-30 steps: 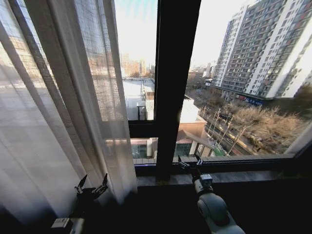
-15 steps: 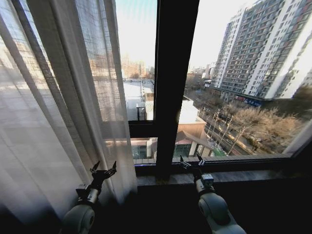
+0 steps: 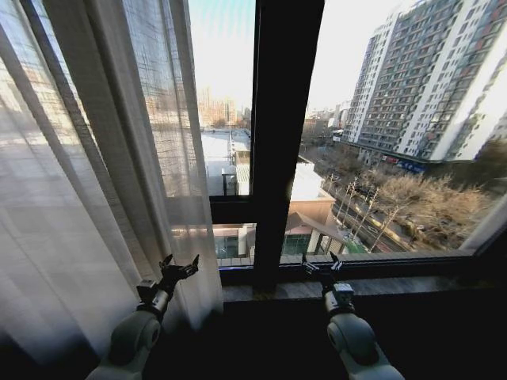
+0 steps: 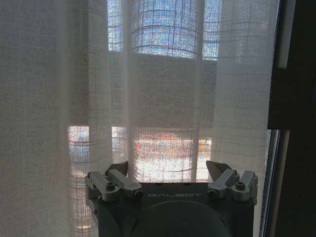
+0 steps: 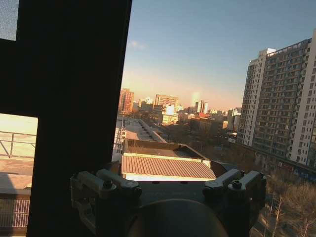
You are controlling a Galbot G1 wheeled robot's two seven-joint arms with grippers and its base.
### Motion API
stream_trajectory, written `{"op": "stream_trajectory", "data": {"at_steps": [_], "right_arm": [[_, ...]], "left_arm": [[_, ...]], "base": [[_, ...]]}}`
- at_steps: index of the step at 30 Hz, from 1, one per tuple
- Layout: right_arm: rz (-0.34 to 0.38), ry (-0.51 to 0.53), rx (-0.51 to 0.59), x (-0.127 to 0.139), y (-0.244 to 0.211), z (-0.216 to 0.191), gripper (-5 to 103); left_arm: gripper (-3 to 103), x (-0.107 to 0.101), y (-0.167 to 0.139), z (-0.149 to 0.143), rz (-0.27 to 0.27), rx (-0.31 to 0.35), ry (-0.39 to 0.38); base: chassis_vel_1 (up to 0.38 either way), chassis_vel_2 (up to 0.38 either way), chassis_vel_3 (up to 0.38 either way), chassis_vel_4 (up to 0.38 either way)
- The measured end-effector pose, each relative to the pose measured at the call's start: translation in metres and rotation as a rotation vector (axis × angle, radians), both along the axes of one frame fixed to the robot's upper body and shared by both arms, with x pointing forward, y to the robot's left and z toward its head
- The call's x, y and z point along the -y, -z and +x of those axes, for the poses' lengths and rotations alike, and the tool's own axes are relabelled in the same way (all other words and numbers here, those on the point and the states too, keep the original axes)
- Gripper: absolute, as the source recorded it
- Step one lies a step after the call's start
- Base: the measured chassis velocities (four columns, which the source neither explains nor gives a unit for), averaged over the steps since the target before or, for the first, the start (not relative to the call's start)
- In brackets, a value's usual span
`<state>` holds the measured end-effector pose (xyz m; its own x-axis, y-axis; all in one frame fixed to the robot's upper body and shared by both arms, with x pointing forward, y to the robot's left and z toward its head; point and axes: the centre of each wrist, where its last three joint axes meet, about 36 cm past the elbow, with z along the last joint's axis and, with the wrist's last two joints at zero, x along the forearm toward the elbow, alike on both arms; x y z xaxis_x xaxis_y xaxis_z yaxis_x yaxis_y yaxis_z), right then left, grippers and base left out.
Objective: Open the curtains by pulling them apart, changing their state from closed to fully open.
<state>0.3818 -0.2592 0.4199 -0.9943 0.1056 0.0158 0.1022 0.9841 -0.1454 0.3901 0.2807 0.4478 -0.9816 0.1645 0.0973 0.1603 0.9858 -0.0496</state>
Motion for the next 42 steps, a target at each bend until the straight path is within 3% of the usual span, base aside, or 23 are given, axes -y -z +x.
{"op": "stream_trajectory", "data": {"at_steps": [3, 6, 9, 11, 18, 19, 23, 32, 36, 42], "right_arm": [[0.005, 0.007, 0.005, 0.001, -0.001, 0.003, 100], [0.007, 0.009, 0.005, 0.001, -0.001, 0.004, 100], [0.009, 0.008, 0.003, 0.001, 0.000, 0.005, 100], [0.010, 0.008, 0.003, 0.001, 0.000, 0.005, 100], [0.015, 0.001, 0.006, -0.001, -0.002, 0.004, 100], [0.015, 0.001, 0.006, -0.001, -0.002, 0.004, 100], [0.024, 0.000, 0.008, -0.004, -0.005, 0.003, 100], [0.027, -0.015, 0.018, -0.009, -0.010, -0.001, 100], [0.026, -0.041, 0.020, -0.014, -0.013, -0.006, 100], [0.021, -0.084, 0.013, -0.019, -0.019, -0.013, 100]], "left_arm": [[76, -0.003, -0.003, 0.004, 0.009, 0.004, 0.005], [70, -0.004, -0.003, 0.005, 0.010, 0.003, 0.007], [54, -0.005, -0.001, 0.003, 0.012, -0.003, 0.009], [54, -0.005, -0.001, 0.003, 0.012, -0.004, 0.009], [20, -0.005, -0.005, -0.006, 0.015, -0.001, 0.014], [20, -0.005, -0.005, -0.006, 0.015, -0.001, 0.014], [4, -0.004, -0.008, -0.019, 0.011, 0.000, 0.011], [0, -0.002, -0.031, -0.052, 0.015, 0.045, -0.017], [0, 0.002, -0.048, -0.074, 0.032, 0.074, -0.077], [0, 0.005, -0.056, -0.087, 0.033, 0.080, -0.101]], "base": [[0.000, 0.000, 0.000, 0.000], [0.000, 0.000, 0.000, 0.000], [0.000, 0.000, 0.000, 0.000], [0.000, 0.000, 0.000, 0.000], [0.000, 0.000, 0.000, 0.000], [0.000, 0.000, 0.000, 0.000], [0.000, 0.000, 0.000, 0.000], [0.000, 0.000, 0.000, 0.000], [0.000, 0.000, 0.000, 0.000], [0.000, 0.000, 0.000, 0.000]]}}
